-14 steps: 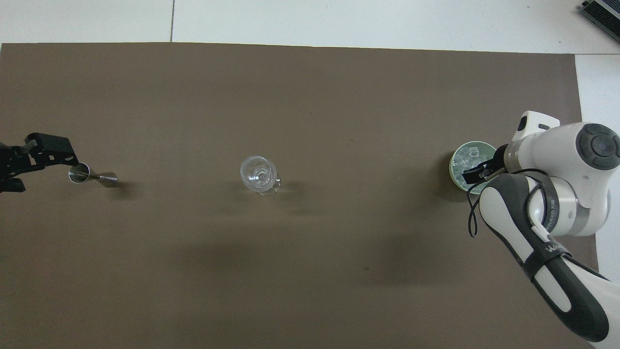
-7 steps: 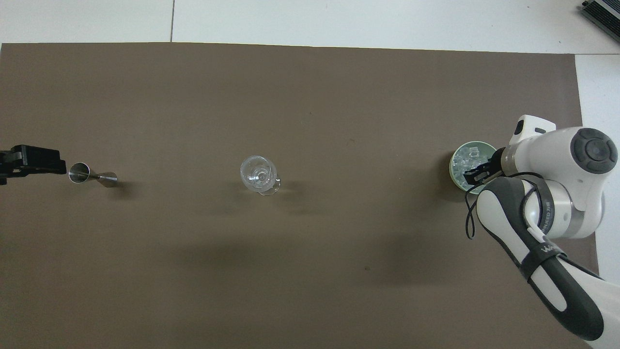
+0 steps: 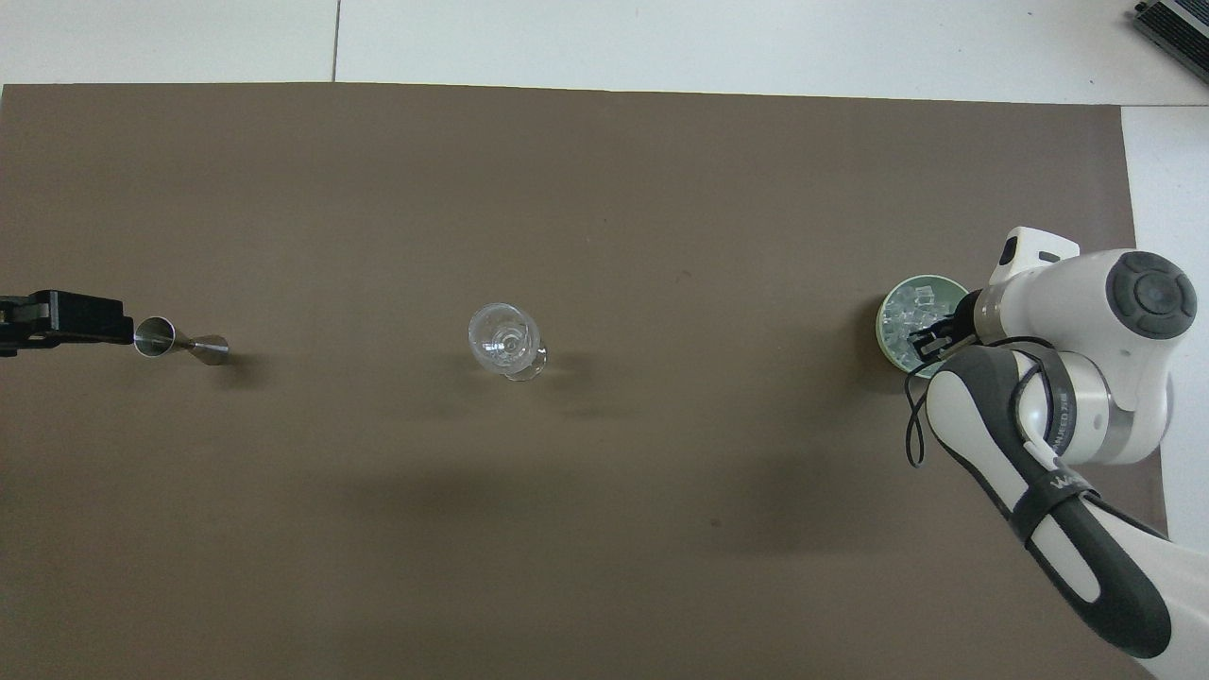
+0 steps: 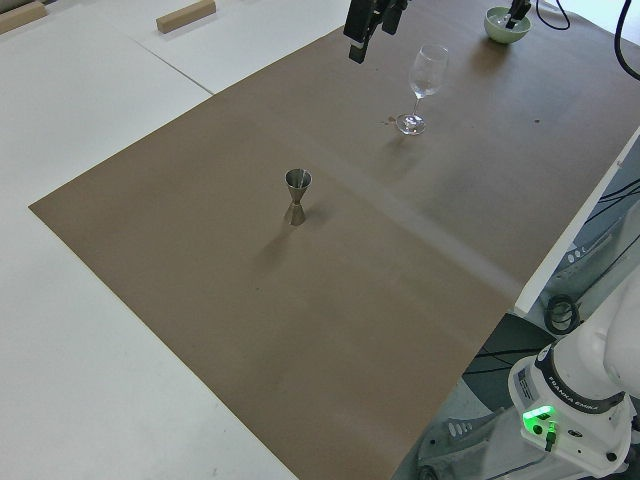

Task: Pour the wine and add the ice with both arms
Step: 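Close the right gripper on an ice cube in the bowl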

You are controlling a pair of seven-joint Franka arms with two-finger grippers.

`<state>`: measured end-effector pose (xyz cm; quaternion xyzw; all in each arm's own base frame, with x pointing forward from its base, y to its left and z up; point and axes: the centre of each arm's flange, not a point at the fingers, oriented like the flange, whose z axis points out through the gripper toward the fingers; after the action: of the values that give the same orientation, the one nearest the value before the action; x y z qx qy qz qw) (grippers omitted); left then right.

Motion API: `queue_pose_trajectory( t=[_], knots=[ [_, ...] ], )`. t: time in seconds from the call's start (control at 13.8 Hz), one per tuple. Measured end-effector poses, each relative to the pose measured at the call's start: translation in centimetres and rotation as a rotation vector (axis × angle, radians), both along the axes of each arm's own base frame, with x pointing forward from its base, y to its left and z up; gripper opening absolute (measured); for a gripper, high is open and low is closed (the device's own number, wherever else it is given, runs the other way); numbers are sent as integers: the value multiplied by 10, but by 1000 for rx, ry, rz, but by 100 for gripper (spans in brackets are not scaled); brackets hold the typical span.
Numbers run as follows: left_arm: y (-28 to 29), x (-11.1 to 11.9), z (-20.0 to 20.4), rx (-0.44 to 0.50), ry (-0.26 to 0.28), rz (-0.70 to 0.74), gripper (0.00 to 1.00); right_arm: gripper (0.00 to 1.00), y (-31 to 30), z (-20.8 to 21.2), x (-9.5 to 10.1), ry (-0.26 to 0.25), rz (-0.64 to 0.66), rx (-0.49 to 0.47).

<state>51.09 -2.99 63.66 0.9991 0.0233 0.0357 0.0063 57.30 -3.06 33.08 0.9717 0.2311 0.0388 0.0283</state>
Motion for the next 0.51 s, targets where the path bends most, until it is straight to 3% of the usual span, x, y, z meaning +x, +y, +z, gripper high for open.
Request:
queue_pose_trajectory(
  t=[0.07, 0.22, 0.51],
  knots=[
    [-2, 0, 0, 0, 0, -3, 100, 46, 0, 0, 0, -1, 0, 0],
    [-4, 0, 0, 1, -2, -7, 100, 24, 0, 1, 1, -5, 0, 0],
    [-4, 0, 0, 1, -3, -10, 100, 24, 0, 2, 1, -6, -1, 0]
  ],
)
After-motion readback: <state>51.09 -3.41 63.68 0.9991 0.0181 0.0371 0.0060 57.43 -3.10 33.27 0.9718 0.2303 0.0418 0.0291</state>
